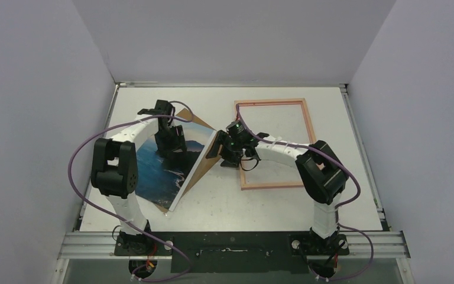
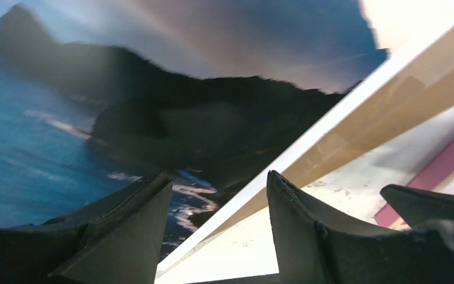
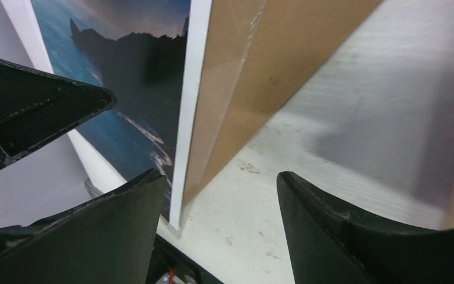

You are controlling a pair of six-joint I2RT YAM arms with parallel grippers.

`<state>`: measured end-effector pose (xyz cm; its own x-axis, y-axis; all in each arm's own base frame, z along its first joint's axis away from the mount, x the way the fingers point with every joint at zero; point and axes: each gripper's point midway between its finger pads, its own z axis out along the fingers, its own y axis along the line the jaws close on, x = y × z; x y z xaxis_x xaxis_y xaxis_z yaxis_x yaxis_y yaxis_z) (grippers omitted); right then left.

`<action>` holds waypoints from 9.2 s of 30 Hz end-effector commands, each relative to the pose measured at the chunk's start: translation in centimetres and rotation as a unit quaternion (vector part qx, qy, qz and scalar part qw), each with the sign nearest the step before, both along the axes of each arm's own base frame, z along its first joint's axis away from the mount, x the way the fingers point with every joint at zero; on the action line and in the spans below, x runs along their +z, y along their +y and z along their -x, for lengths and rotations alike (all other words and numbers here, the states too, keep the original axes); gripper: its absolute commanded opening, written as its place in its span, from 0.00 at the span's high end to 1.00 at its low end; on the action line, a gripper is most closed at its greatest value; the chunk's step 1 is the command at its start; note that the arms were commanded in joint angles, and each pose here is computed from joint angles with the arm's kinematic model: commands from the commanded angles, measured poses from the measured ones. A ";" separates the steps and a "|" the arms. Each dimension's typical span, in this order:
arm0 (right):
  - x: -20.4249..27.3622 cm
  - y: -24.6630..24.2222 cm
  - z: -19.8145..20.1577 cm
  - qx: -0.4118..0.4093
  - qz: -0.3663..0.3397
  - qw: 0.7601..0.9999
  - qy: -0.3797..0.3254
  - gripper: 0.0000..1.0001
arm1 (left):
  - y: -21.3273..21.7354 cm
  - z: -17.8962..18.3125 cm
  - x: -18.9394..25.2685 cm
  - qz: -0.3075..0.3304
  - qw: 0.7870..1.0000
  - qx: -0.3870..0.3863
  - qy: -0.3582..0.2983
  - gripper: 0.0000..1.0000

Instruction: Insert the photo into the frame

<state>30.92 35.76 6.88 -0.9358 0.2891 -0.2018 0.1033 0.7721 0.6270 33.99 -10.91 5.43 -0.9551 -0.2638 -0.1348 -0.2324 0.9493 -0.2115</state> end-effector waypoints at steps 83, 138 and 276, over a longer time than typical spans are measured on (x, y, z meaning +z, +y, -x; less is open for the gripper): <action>-9.1 7.4 13.8 -0.071 0.070 0.995 0.013 0.56 | 5.9 10.9 -3.6 -0.130 0.981 0.125 0.071 0.65; -2.2 9.5 8.7 -0.120 -0.220 0.963 -0.097 0.47 | 3.8 15.4 -6.1 -0.043 0.978 0.157 0.130 0.77; -0.3 -11.0 -5.4 -0.042 -0.185 0.976 -0.103 0.80 | 3.2 3.7 -4.1 -0.041 0.997 0.030 0.056 0.44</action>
